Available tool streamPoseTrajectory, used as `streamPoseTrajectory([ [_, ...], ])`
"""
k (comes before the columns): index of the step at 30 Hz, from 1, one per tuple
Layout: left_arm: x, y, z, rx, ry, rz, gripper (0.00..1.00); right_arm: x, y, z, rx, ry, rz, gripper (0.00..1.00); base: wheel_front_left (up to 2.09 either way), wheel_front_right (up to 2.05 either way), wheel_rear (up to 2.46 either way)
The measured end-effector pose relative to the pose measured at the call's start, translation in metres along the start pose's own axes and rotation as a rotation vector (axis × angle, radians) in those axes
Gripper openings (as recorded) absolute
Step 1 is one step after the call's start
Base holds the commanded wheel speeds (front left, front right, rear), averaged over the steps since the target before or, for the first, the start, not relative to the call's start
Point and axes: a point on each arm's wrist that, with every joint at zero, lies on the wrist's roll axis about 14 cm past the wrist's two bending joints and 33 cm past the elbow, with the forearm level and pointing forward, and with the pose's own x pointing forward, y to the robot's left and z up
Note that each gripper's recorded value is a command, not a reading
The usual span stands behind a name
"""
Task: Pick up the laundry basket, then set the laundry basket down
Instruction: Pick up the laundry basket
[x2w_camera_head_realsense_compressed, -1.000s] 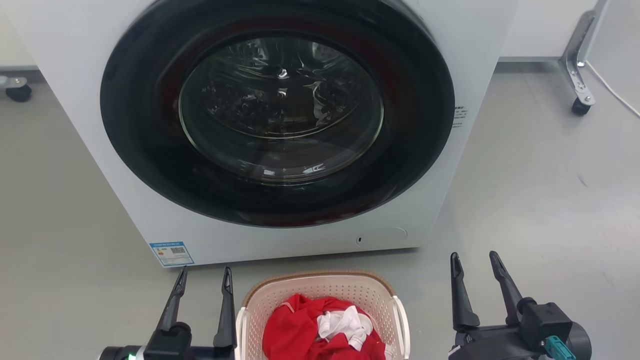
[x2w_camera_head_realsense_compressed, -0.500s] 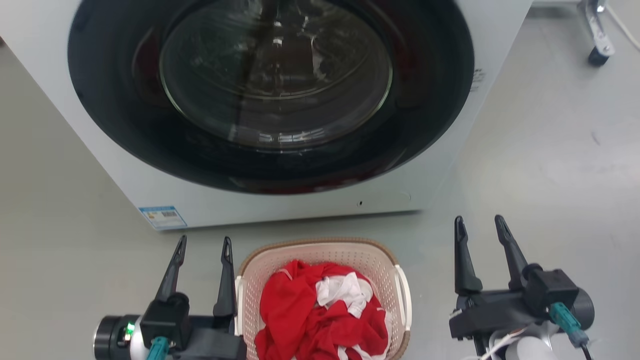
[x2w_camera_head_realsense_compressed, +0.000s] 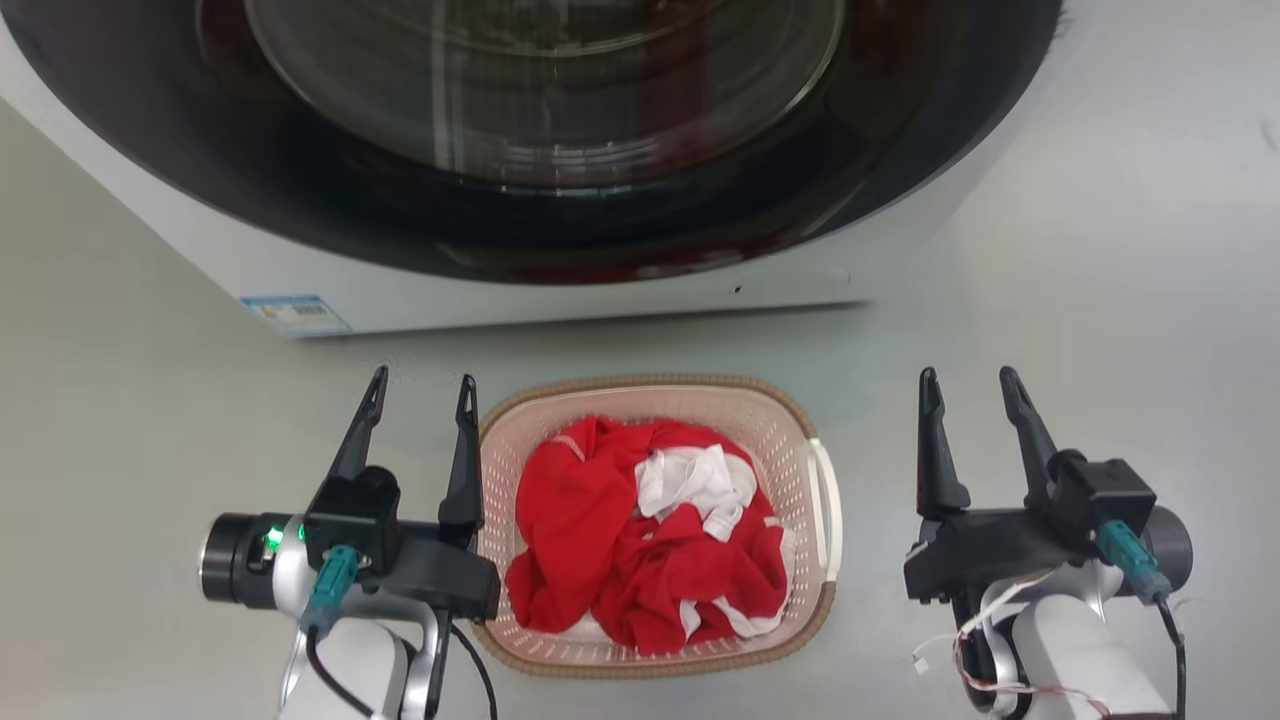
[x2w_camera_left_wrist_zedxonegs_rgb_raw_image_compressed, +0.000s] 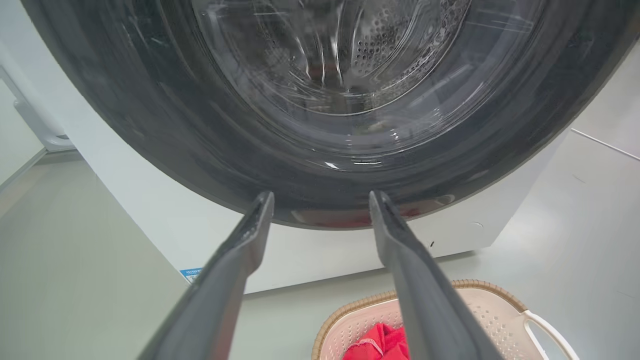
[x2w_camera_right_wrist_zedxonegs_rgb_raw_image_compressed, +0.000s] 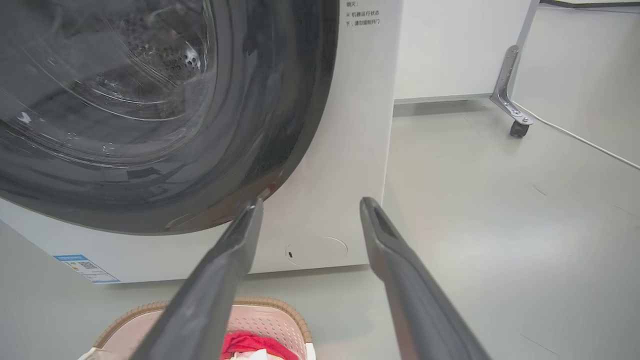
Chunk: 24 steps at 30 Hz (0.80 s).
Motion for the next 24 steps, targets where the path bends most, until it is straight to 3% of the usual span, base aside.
streamPoseTrajectory([
  [17,0.035,0.013,-0.113,-0.049,0.292,0.023,1.00,0.054,-0.008,-0.104,-0.012,0.239,0.001,1.00,0.00,0.00,0.00],
  [24,0.028,0.020,-0.162,-0.065,0.426,0.041,1.00,0.048,-0.011,-0.160,-0.014,0.379,0.004,1.00,0.00,0.00,0.00],
])
